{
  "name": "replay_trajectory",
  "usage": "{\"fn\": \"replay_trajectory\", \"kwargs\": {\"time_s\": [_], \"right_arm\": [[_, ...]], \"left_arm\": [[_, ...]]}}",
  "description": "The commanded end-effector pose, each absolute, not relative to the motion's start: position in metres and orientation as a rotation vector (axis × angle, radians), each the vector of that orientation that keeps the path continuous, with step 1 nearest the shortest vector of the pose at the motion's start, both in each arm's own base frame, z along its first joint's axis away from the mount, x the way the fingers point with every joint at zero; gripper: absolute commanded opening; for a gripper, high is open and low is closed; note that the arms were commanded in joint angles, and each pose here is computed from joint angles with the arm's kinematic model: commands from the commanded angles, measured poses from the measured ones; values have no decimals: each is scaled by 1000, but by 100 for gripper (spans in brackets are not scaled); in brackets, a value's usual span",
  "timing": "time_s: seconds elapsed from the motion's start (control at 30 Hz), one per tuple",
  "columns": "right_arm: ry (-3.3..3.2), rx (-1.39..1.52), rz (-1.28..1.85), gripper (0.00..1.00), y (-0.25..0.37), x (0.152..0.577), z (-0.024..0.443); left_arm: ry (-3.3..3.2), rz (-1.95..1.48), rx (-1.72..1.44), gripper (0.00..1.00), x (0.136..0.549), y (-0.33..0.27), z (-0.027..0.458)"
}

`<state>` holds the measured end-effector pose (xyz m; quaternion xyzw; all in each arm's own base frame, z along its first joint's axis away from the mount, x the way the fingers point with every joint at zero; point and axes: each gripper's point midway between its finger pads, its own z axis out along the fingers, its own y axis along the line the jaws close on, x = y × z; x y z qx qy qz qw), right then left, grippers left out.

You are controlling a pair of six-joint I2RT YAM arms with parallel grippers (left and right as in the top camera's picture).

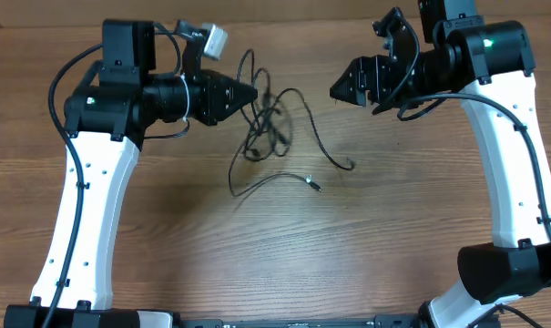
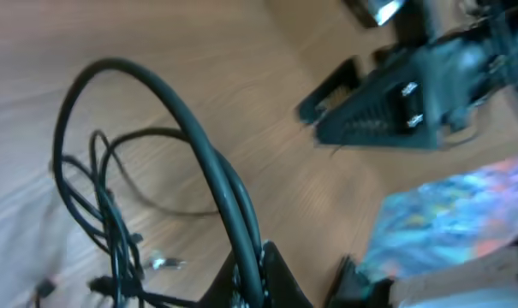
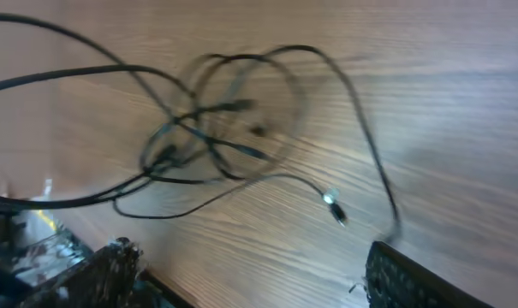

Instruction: Untangle cables

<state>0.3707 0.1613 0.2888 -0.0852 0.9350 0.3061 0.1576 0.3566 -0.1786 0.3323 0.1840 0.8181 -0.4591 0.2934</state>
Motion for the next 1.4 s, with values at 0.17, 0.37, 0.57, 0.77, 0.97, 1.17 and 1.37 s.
{"fn": "replay_trajectory", "kwargs": {"time_s": [0.17,0.37,0.57,0.77,0.97,1.17,1.37], "right_arm": [[2712,-284,1087,70,225,356,245],[2471,-702,1265,62,268,338,267],[2067,-1098,1366,73,290,323,296],[2167,-1095,1107,70,330,339,263],[2295,-969,986,11,329,354,244],[2265,-800,1135,4,302,363,293],[2465,-54,932,4,231,408,295]], "left_arm": [[2172,-1488,225,4,354,-184,369],[2359,-1292,-301,4,379,-158,332],[2428,-1295,-864,4,376,-144,310],[2451,-1418,-818,4,366,-156,318],[2455,-1420,-763,4,365,-158,319],[2529,-1029,-283,49,361,-136,290],[2598,-932,-30,61,341,-134,276]]}}
